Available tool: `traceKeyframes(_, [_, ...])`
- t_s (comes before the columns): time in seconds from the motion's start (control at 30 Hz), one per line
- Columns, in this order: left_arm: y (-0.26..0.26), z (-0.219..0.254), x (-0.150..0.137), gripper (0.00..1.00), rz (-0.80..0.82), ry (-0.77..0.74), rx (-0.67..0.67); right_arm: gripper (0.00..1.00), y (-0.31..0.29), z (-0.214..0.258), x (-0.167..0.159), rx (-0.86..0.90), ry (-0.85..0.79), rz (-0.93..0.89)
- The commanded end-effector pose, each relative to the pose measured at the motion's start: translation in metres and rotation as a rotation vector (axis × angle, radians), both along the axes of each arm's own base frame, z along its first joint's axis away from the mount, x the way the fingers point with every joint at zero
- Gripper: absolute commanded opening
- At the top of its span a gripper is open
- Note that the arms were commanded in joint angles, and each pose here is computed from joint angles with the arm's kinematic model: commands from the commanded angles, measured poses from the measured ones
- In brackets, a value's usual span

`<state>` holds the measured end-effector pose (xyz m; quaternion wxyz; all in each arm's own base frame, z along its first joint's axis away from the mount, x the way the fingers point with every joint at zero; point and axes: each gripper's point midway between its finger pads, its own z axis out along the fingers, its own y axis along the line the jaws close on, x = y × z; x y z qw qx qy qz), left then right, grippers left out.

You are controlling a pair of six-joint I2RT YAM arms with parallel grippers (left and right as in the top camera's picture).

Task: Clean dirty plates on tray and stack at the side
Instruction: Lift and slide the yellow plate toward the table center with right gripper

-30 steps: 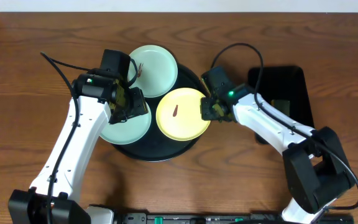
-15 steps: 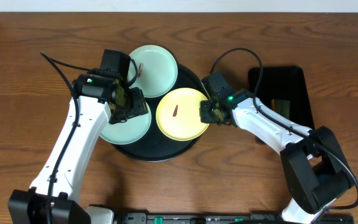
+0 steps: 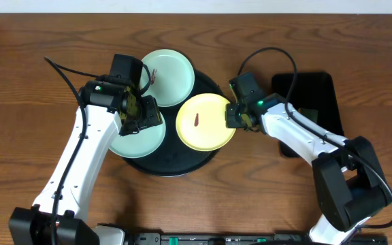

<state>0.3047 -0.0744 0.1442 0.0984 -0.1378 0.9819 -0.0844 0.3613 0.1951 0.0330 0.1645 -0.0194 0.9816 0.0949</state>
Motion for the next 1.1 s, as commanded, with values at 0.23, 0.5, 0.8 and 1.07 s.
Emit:
traceKeyframes(0.23, [-0.011,0.002,-0.001,0.61,-0.048,-0.015,0.004,0.01,-0.029,0.102,0.021,0.038,-0.215,0.017])
traceKeyframes(0.5, [-0.039,0.006,0.006,0.61,-0.125,-0.079,-0.011,0.01,-0.073,0.11,0.012,0.002,-0.174,-0.049])
traceKeyframes(0.8, [-0.045,0.007,0.006,0.61,-0.144,-0.085,-0.013,0.01,-0.079,0.106,0.006,0.031,-0.13,-0.033])
traceKeyframes(1.07, [-0.045,0.007,0.006,0.61,-0.143,-0.086,-0.014,0.01,-0.06,0.086,-0.004,0.032,-0.062,0.023])
